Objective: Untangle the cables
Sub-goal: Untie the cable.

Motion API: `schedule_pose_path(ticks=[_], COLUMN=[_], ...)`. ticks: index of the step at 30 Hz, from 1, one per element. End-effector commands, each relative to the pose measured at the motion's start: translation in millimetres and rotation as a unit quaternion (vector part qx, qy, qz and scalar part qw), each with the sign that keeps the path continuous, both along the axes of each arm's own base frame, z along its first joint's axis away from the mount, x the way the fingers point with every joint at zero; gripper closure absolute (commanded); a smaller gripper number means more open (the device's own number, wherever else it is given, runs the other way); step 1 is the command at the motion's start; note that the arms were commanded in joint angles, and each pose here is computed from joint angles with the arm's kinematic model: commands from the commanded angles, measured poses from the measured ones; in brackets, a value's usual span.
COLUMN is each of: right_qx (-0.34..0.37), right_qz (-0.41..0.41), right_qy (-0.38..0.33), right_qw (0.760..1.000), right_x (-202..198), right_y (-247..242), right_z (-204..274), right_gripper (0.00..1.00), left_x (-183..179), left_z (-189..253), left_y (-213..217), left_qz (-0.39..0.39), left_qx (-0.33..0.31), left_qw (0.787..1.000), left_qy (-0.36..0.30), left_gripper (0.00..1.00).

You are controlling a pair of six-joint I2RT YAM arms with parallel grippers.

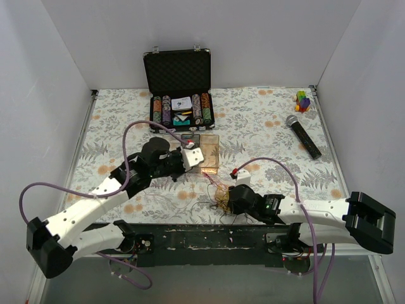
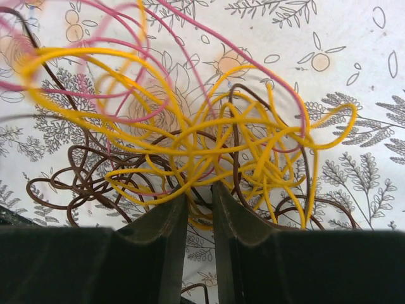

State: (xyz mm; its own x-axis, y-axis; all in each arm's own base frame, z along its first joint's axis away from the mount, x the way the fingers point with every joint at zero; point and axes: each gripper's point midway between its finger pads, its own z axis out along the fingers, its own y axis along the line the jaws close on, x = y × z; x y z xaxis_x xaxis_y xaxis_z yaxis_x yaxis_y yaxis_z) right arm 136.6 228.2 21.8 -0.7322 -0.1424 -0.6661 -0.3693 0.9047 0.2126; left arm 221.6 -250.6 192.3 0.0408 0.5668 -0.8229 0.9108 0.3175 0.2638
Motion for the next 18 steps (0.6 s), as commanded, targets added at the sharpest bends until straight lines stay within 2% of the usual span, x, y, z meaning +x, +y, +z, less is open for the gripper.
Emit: schedule_pose_path(ticks=[1, 6, 13, 18], right_qx=[-0.025, -0.043, -0.072, -0.081], right_qz=[0.001, 0.004, -0.014, -0.04], right_qy=[0.045, 0.072, 0.107, 0.11], right_qw=[0.999, 0.996, 0.992, 0.99], right_x=[-16, -24, -31, -31], right_y=[-12, -13, -20, -29], right_z=[-27, -41, -58, -60], right_gripper=[0.72, 0.76, 0.99, 0.99], left_x=[-10, -19, -21, -18], left_z=[51, 77, 106, 141], left_y=[16, 28, 53, 77], left_qz=[0.018, 0.026, 0.051, 0.088], left_qx=[-0.026, -0.034, -0.022, -0.02], left_qw=[0.999, 0.999, 0.995, 0.986], left_qy=[-0.019, -0.032, -0.077, -0.141], left_gripper=[1.0, 1.0, 1.0, 1.0])
